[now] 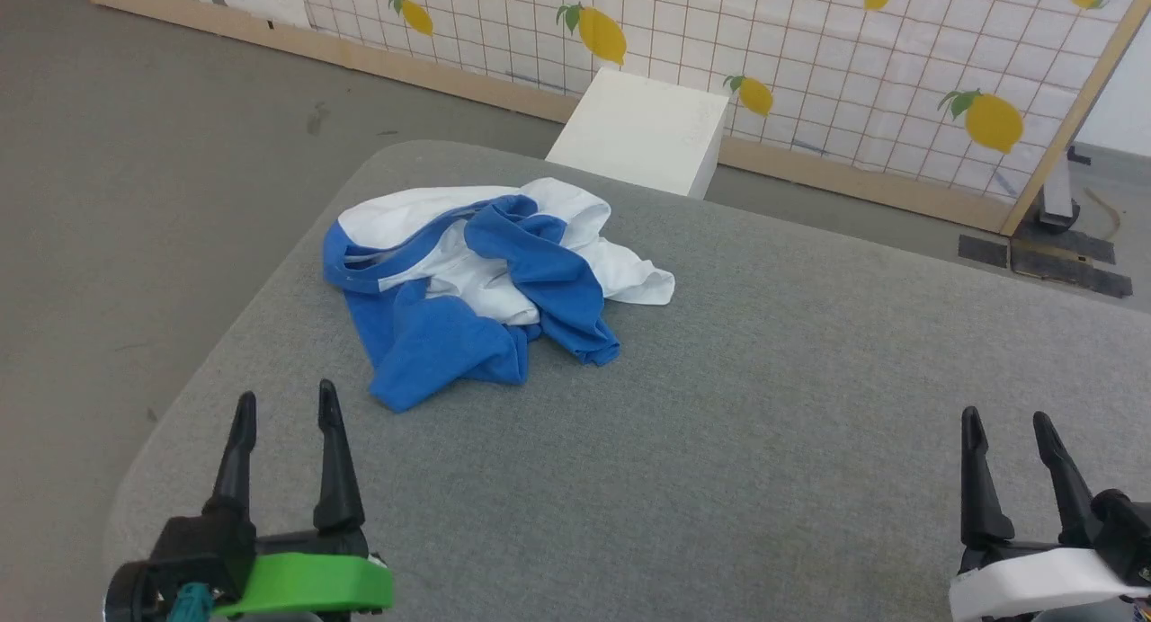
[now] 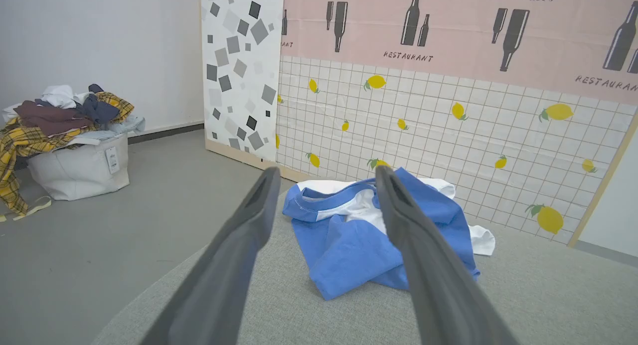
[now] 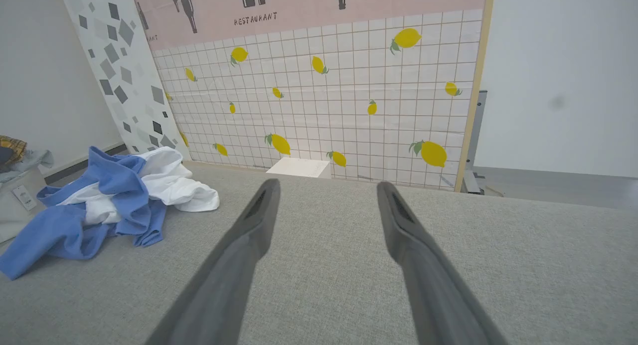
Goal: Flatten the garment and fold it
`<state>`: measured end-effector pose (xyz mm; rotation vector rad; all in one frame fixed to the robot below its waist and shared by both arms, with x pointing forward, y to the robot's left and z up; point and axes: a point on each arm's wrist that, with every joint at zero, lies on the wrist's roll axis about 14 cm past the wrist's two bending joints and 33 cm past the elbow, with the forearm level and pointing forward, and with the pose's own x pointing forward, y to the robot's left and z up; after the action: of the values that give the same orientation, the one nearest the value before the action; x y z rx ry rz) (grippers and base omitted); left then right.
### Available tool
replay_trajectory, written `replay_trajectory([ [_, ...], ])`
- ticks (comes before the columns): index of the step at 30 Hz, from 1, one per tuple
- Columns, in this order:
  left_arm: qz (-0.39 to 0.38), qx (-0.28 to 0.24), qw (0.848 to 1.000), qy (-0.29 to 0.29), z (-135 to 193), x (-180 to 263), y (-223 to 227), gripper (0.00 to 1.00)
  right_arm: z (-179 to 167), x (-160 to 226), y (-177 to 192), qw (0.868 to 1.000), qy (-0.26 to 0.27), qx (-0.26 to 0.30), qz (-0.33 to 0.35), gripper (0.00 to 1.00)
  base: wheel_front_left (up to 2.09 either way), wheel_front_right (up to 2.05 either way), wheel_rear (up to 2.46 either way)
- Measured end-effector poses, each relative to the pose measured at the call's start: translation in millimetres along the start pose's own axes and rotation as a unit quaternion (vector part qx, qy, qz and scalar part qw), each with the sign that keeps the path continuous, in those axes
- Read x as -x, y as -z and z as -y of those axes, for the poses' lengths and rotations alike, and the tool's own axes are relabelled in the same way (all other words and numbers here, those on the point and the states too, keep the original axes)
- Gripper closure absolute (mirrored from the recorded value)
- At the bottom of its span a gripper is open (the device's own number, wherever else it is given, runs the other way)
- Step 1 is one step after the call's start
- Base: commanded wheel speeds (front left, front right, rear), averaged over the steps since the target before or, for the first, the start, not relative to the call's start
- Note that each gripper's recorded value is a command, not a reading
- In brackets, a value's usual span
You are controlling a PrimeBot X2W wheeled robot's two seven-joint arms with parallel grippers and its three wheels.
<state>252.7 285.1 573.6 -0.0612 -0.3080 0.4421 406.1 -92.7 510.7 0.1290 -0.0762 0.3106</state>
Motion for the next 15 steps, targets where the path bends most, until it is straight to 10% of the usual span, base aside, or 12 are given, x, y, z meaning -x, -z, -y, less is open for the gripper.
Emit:
replay_trajectory([
  [15, 0.038, -0.014, 0.994, 0.101, 28.8, -73.8, -31.2, 0.00, 13.4, 1.0, 14.7, 1.000, 0.019, -0.008, -0.017, 0.00, 0.00, 0.00, 0.00],
])
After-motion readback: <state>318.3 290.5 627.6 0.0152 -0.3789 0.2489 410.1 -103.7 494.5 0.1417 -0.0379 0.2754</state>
